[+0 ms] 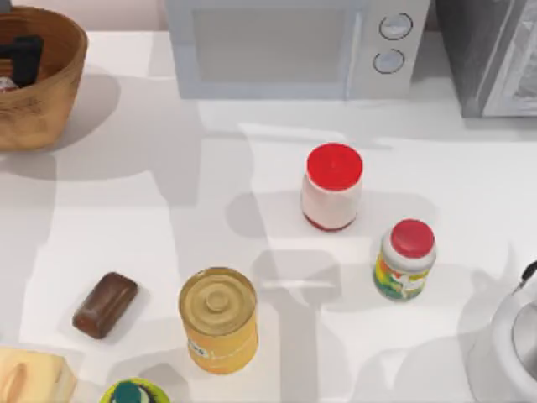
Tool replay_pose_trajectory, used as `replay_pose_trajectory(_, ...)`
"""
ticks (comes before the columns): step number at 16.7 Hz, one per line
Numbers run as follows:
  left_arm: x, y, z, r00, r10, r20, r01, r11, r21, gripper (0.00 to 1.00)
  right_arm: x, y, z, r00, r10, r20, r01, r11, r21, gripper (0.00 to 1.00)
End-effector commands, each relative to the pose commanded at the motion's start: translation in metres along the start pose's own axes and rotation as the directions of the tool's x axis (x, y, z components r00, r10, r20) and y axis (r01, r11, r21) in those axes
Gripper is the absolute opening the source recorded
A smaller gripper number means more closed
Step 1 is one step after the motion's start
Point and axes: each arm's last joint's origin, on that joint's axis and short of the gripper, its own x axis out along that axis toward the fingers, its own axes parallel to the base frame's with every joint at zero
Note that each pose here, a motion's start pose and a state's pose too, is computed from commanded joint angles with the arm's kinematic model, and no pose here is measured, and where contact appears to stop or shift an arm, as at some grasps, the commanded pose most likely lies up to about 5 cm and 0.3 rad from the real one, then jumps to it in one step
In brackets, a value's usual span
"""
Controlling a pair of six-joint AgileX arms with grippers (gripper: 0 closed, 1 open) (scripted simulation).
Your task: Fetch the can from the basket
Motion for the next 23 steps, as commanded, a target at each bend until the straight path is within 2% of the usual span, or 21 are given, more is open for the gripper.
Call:
replay_pose_trajectory(5, 0.039, 0.001, -0.001, 1.000, 0.000, 0.000, 0.000, 1.000, 0.000, 1.00, 0.000, 0.000, 0.000, 1.000, 0.000, 0.000, 0.000, 1.000, 0.000, 1.00)
replay_pose_trajectory(9, 0.041, 0.001, -0.001, 1.000, 0.000, 0.000, 0.000, 1.000, 0.000, 1.00, 0.000, 0.000, 0.000, 1.000, 0.000, 0.000, 0.000, 1.000, 0.000, 1.00)
replay_pose_trajectory(22, 0.041, 0.001, -0.001, 1.000, 0.000, 0.000, 0.000, 1.000, 0.000, 0.02, 0.000, 0.000, 0.000, 1.000, 0.000, 0.000, 0.000, 1.000, 0.000, 1.00)
replay_pose_trajectory(23, 0.041, 0.001, -0.001, 1.000, 0.000, 0.000, 0.000, 1.000, 0.000, 0.00, 0.000, 0.000, 0.000, 1.000, 0.000, 0.000, 0.000, 1.000, 0.000, 1.00)
